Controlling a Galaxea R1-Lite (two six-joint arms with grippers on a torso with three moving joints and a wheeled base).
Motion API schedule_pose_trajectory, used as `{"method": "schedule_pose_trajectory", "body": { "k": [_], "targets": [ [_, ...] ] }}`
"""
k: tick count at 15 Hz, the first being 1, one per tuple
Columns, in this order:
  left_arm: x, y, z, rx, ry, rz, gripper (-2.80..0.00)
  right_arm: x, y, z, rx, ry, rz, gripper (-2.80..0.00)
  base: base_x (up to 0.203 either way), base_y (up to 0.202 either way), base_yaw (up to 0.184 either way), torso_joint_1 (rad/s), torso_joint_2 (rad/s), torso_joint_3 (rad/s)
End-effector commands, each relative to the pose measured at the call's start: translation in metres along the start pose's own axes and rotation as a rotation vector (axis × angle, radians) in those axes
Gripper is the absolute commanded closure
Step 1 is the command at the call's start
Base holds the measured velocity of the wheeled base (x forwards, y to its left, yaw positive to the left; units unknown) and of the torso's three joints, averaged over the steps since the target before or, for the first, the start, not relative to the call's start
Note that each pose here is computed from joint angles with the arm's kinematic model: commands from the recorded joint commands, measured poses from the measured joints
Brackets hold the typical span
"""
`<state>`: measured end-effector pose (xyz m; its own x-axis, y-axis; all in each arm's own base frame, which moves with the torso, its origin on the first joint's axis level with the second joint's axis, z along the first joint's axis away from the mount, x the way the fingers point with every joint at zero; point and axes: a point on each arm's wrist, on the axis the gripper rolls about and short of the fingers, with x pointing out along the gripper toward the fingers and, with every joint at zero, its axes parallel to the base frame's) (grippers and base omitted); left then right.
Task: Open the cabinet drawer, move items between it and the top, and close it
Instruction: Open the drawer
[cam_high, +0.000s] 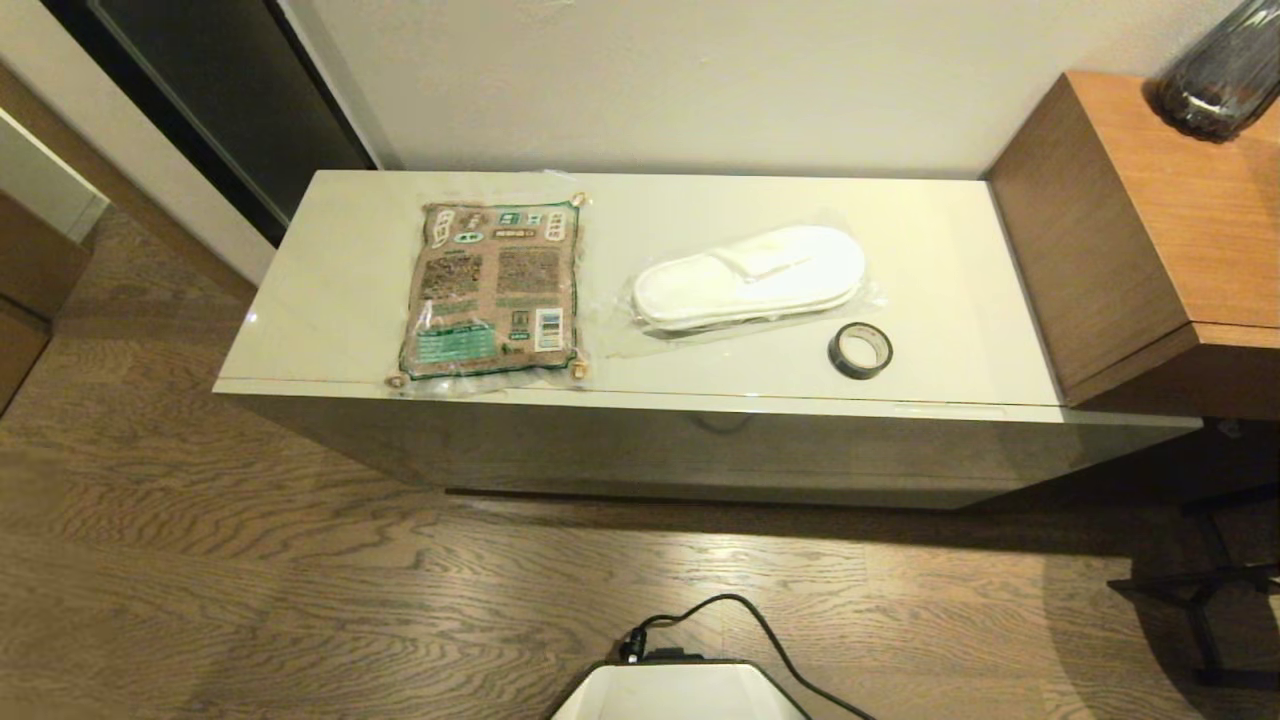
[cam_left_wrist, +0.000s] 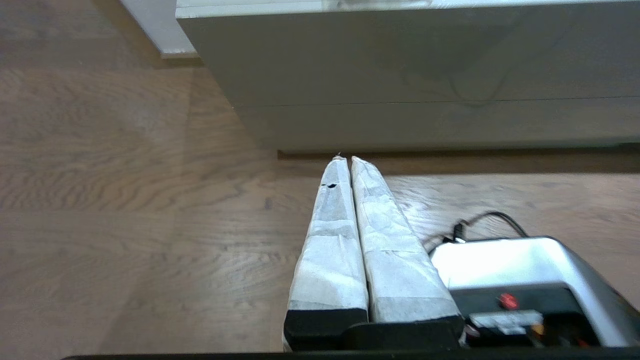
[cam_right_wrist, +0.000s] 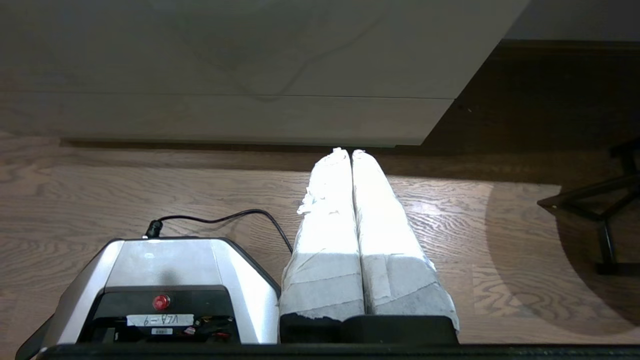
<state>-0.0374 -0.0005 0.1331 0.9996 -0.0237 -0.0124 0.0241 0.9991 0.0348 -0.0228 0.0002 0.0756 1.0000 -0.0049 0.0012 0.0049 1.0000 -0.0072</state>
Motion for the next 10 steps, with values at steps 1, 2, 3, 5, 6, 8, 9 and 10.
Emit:
{"method": "schedule_pose_trajectory", "body": {
  "k": [1,2,3,5,6,8,9,10],
  "targets": [
    [0.020,0.002,0.044,-0.026,0.251,-0.011,0.00,0.000,0.000,0.000,0.000,0.000,0.001,0.00,0.000,0.000,0.000,0.000,0.00,0.000],
    [0.037,0.003,0.058,-0.038,0.366,-0.014,0.00,0.000,0.000,0.000,0.000,0.000,0.000,0.00,0.000,0.000,0.000,0.000,0.00,0.000],
    [0.052,0.004,0.071,-0.048,0.448,-0.016,0.00,0.000,0.000,0.000,0.000,0.000,0.002,0.00,0.000,0.000,0.000,0.000,0.00,0.000],
    [0.095,0.005,0.087,-0.066,0.614,-0.026,0.00,0.000,0.000,0.000,0.000,0.000,0.000,0.00,0.000,0.000,0.000,0.000,0.00,0.000],
    [0.117,0.005,0.093,-0.080,0.678,-0.032,0.00,0.000,0.000,0.000,0.000,0.000,0.000,0.00,0.000,0.000,0.000,0.000,0.00,0.000],
    [0.141,0.006,0.107,-0.105,0.721,-0.043,0.00,0.000,0.000,0.000,0.000,0.000,0.000,0.00,0.000,0.000,0.000,0.000,0.00,0.000],
    [0.143,0.006,0.107,-0.113,0.728,-0.047,0.00,0.000,0.000,0.000,0.000,0.000,0.000,0.00,0.000,0.000,0.000,0.000,0.00,0.000],
    [0.144,0.006,0.108,-0.118,0.723,-0.051,0.00,0.000,0.000,0.000,-0.003,-0.002,0.000,0.00,0.000,0.000,0.000,0.000,0.00,0.000]
  ]
}}
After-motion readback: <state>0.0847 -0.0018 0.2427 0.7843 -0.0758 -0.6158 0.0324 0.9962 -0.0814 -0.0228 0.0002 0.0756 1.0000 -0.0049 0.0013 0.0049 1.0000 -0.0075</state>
